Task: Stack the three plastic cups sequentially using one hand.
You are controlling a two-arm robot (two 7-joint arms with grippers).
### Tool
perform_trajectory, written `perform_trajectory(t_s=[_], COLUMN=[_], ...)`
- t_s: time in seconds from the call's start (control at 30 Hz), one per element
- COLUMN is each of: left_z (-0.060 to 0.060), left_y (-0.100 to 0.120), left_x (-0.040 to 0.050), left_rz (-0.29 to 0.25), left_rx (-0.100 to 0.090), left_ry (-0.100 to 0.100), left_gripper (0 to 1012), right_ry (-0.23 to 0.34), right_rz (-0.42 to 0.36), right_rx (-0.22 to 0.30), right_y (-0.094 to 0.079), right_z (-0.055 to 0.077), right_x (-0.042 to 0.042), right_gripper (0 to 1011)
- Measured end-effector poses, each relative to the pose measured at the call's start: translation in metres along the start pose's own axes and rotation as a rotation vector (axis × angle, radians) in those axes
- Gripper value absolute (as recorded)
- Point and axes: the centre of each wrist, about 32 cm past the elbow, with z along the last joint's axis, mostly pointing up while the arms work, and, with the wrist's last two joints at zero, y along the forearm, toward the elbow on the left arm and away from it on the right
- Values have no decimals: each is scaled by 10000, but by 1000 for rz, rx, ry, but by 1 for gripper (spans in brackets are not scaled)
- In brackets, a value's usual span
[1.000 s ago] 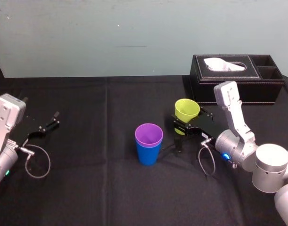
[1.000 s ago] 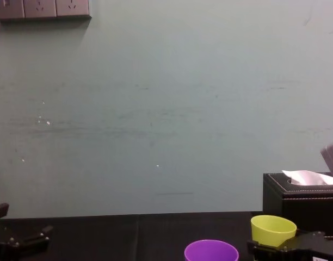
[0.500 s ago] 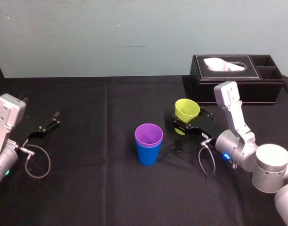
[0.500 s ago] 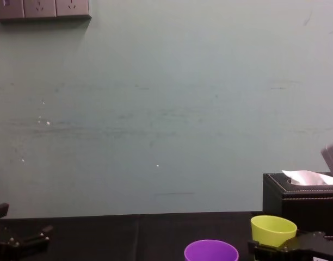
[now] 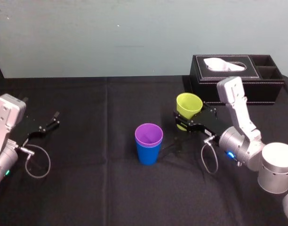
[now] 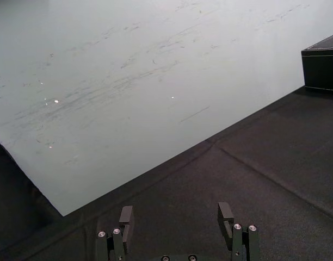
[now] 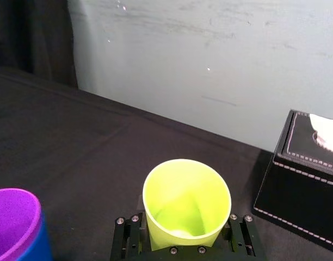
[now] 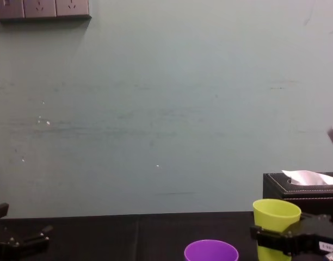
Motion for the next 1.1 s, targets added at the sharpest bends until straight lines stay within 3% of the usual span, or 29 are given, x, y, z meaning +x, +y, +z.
perform_trajectory(t_s=[0.4, 0.63, 1.1], left_z=[0, 0, 0], left_y=[0, 0, 0], left_x=[0, 0, 0], left_rz=[0, 0, 0], left_rx=[0, 0, 0], left_ry=[0, 0, 0], left_gripper=[1010, 1010, 1010], right_ry=[0, -4, -24], right_rz=[30, 65, 132], right_rx=[52, 87, 125], right_y=[-257, -398, -442], right_z=[298, 461, 586], right_x=[-52, -128, -336], right_gripper=[734, 734, 735])
